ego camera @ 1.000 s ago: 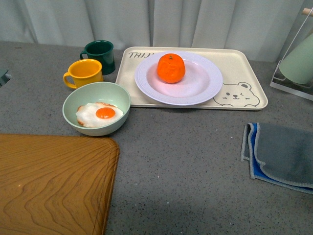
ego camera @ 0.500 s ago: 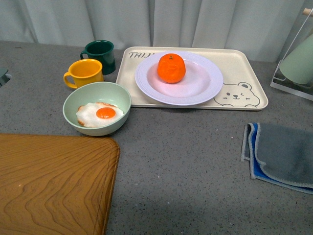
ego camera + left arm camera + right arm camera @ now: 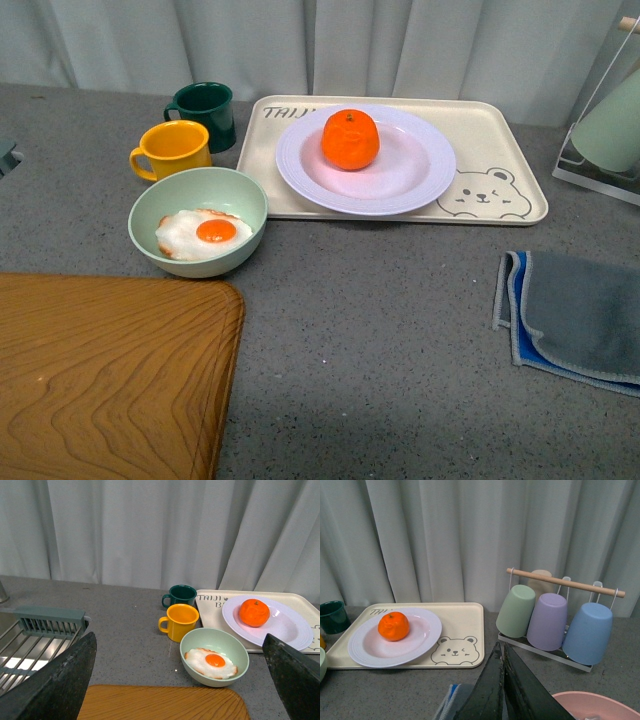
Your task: Place orange and plate with both arms
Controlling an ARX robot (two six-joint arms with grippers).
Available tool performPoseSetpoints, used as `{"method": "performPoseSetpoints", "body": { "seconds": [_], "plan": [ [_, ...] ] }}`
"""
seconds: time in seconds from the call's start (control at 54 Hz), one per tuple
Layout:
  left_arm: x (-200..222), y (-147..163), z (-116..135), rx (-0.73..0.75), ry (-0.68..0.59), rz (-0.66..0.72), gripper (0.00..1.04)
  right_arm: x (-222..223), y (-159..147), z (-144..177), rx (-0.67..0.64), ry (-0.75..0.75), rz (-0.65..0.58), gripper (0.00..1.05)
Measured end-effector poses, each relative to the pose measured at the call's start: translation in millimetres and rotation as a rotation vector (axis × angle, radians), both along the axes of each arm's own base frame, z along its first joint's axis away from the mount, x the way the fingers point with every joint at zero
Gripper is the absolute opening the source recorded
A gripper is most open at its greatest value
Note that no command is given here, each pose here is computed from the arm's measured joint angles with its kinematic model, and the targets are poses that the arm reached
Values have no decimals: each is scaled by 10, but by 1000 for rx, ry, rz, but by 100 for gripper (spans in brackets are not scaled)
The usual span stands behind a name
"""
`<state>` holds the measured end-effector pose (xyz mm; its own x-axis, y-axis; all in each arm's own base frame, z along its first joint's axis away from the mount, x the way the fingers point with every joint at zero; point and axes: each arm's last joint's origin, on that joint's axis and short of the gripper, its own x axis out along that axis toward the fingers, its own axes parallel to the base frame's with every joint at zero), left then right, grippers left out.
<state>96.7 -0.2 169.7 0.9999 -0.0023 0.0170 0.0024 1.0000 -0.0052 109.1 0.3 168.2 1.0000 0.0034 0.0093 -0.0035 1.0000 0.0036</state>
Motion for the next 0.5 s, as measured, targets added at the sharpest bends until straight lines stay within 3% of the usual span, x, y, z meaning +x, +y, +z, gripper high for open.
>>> {"method": "performPoseSetpoints", "body": {
  "seconds": [0.315,0.5],
  "plan": [
    [0,0,0,0,0,0,98,-114,0,-29,-2,7,0,2],
    [0,0,0,0,0,0,98,-115,0,-28,-2,6,0,43]
  ]
}}
